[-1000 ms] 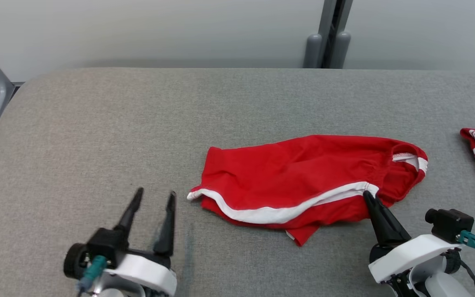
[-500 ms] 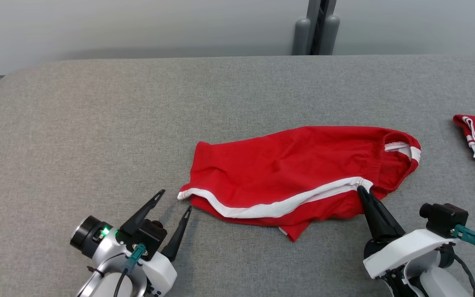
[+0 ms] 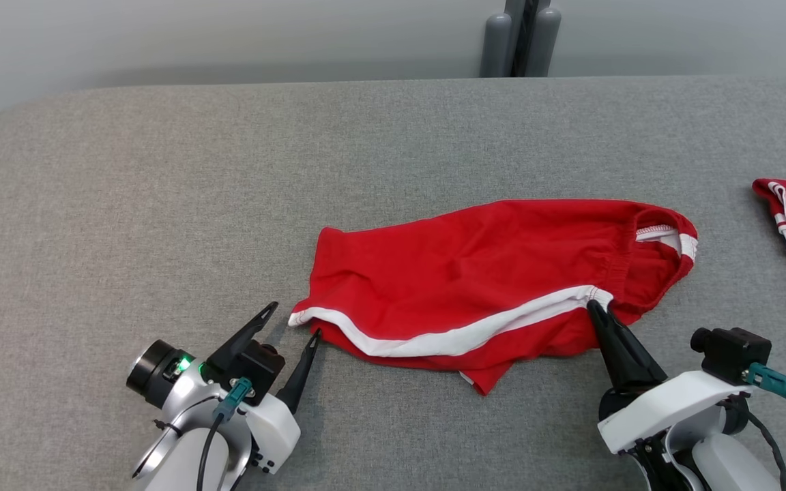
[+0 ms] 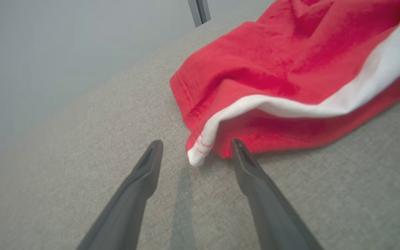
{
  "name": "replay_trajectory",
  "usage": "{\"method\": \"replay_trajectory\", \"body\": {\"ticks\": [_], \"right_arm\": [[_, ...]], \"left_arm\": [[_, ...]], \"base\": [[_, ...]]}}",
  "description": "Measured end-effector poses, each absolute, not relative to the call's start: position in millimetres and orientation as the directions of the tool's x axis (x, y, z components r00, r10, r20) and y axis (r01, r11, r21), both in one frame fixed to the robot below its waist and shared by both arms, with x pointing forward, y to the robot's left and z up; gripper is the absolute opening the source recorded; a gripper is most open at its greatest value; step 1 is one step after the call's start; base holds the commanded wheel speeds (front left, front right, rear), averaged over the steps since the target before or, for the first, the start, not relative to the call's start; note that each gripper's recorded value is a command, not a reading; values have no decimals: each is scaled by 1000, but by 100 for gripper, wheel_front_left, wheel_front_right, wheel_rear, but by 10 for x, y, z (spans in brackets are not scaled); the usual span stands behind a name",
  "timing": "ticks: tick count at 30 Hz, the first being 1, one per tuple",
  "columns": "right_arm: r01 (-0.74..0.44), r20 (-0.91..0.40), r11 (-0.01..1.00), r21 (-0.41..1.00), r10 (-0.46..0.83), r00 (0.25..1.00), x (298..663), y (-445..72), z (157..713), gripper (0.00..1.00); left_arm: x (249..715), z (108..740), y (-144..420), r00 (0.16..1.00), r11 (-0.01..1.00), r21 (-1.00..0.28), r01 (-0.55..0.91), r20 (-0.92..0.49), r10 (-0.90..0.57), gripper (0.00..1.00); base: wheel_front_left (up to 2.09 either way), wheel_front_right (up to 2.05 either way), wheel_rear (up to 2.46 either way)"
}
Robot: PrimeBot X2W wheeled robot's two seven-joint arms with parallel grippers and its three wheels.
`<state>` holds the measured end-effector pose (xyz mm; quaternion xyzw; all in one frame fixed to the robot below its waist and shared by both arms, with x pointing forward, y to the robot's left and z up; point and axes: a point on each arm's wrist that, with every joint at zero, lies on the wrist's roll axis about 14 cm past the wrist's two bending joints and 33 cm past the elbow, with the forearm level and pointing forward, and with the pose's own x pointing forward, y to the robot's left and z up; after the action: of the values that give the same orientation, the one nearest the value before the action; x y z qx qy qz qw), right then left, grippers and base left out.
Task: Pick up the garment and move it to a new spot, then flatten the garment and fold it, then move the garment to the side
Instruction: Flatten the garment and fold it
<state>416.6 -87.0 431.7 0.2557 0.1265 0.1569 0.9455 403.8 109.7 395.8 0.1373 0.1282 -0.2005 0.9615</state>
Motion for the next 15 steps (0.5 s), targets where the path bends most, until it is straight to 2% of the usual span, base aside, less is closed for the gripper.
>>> {"method": "replay_trajectory", "body": {"ticks": [4, 5, 6, 7, 8, 15], "right_arm": [[-232, -162, 819, 524, 364, 917, 4165, -861, 4308, 0], [-233, -162, 819, 524, 364, 917, 4166, -861, 4307, 0], [-233, -161, 819, 524, 364, 917, 4169, -860, 4308, 0], [-234, -161, 819, 524, 365, 917, 4171, -857, 4310, 0], [-234, -161, 819, 524, 365, 917, 4173, -859, 4310, 0], [-235, -162, 818, 524, 367, 916, 4176, -849, 4304, 0]], "left_arm": [[4051, 3922, 1083, 883, 884, 202, 420, -314, -348, 100], [4061, 3918, 1084, 883, 886, 200, 419, -315, -347, 64], [4070, 3912, 1087, 883, 887, 196, 417, -318, -345, 64], [4068, 3897, 1084, 881, 889, 190, 417, -323, -345, 37], [4061, 3881, 1076, 879, 889, 185, 420, -328, -347, 0], [4071, 3863, 1061, 875, 892, 168, 419, -337, -347, 0]], "base": [[0, 0, 0], [0, 0, 0], [0, 0, 0], [0, 0, 0], [0, 0, 0], [0, 0, 0]]}}
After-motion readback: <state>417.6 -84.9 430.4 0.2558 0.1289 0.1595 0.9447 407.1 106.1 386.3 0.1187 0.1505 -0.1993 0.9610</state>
